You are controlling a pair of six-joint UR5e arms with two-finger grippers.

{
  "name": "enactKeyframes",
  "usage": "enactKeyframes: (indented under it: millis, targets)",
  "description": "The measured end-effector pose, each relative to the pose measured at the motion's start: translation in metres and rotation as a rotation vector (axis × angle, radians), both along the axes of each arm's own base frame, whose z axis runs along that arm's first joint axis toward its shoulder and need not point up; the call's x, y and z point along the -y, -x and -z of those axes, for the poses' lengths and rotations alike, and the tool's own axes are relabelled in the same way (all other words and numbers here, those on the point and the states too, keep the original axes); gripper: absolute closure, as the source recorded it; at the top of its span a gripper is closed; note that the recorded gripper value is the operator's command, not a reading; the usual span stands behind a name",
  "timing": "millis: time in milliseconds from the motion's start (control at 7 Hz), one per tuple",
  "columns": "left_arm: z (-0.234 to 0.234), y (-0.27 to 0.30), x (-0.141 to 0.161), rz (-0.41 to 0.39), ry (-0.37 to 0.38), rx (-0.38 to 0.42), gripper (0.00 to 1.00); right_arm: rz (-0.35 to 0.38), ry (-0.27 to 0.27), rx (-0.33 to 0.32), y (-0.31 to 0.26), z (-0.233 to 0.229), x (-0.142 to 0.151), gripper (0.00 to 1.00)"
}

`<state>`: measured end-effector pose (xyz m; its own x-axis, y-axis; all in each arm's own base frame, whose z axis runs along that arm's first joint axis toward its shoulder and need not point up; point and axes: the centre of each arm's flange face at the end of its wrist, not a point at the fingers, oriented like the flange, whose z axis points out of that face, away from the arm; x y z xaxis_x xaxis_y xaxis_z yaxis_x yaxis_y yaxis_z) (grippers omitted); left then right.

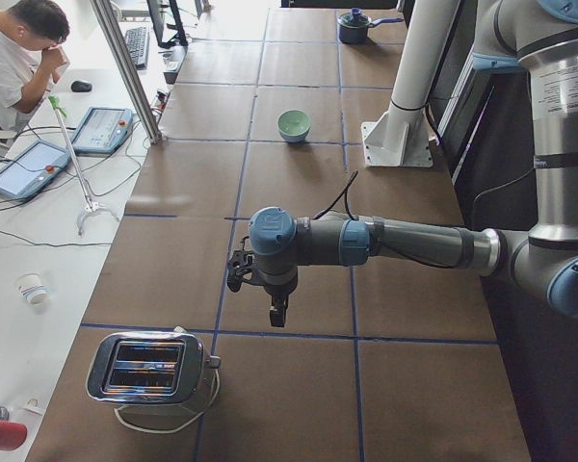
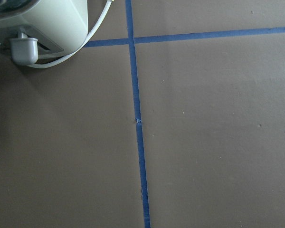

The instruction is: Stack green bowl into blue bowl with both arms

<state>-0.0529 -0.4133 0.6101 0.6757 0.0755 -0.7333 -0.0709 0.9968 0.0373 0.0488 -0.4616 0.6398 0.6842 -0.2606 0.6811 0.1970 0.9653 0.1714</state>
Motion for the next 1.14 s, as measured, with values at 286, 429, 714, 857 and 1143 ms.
enactKeyframes:
  millis: [286, 429, 714, 857, 1143]
  targets:
    - [0.002, 0.000, 0.000, -0.005, -0.010, 0.000, 0.00, 0.007, 0.041, -0.014, 0.007, 0.000, 0.002, 0.00]
    - [0.004, -0.001, 0.002, -0.005, -0.016, -0.001, 0.00, 0.013, 0.060, -0.022, 0.010, 0.003, 0.005, 0.00]
    - [0.005, 0.000, 0.001, -0.002, -0.018, -0.003, 0.00, 0.021, 0.053, -0.026, 0.015, 0.013, 0.016, 0.00]
    - [0.004, 0.000, 0.001, -0.002, -0.023, -0.003, 0.00, 0.018, 0.049, -0.026, 0.015, 0.016, 0.020, 0.00]
    - [0.005, 0.000, 0.003, 0.000, -0.030, -0.003, 0.00, 0.011, 0.048, -0.024, 0.016, 0.019, 0.023, 0.00]
